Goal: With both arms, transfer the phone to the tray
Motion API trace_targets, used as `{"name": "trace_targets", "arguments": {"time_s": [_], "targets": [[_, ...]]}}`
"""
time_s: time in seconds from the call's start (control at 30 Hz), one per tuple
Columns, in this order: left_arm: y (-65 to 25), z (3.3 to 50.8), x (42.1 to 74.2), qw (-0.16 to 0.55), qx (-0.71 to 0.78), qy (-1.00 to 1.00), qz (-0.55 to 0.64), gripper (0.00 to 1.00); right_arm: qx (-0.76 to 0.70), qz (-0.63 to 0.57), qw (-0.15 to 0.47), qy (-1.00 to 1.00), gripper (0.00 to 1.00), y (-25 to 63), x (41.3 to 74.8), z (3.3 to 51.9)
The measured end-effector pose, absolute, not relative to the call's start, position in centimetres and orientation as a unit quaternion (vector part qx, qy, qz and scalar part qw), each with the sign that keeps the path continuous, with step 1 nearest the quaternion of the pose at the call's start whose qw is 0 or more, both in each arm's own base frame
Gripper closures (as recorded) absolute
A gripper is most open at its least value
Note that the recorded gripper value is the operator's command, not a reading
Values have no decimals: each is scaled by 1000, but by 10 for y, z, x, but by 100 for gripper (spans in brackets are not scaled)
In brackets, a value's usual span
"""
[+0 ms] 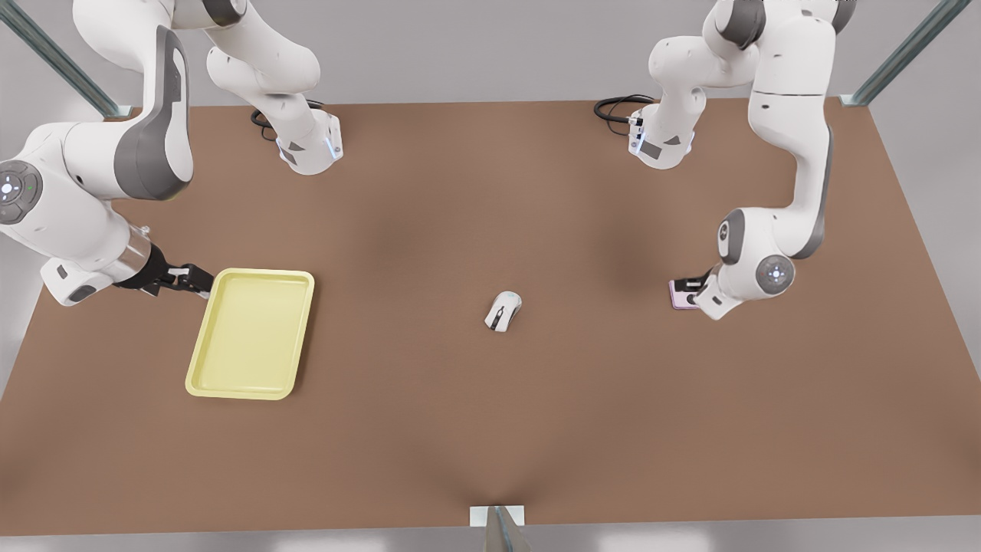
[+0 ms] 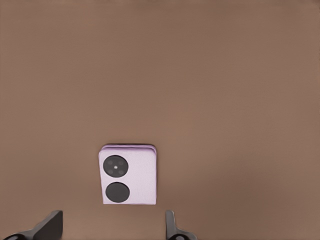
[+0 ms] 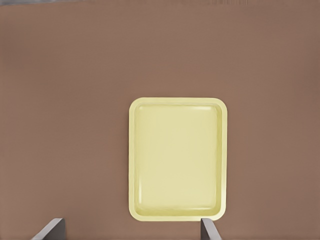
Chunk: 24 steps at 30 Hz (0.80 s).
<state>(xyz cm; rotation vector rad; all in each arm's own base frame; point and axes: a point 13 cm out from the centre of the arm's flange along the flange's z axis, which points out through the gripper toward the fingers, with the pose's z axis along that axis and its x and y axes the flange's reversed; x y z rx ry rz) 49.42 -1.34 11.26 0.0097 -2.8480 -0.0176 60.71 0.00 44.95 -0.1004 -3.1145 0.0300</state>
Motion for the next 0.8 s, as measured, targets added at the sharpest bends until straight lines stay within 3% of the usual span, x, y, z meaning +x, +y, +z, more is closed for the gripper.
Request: {"name": "trace_targets", "arguments": {"time_s": [0.33, 0.57, 0.8], "targets": [[-15, 72, 505, 122, 4, -993, -5, 0, -33, 10, 14, -999, 0, 0, 608, 447], [-13, 53, 481, 141, 3, -990, -8, 0, -35, 10, 15, -999, 0, -1, 609, 446], [-12, 38, 478, 147, 3, -989, -9, 0, -35, 9, 15, -999, 0, -1, 609, 446]]}}
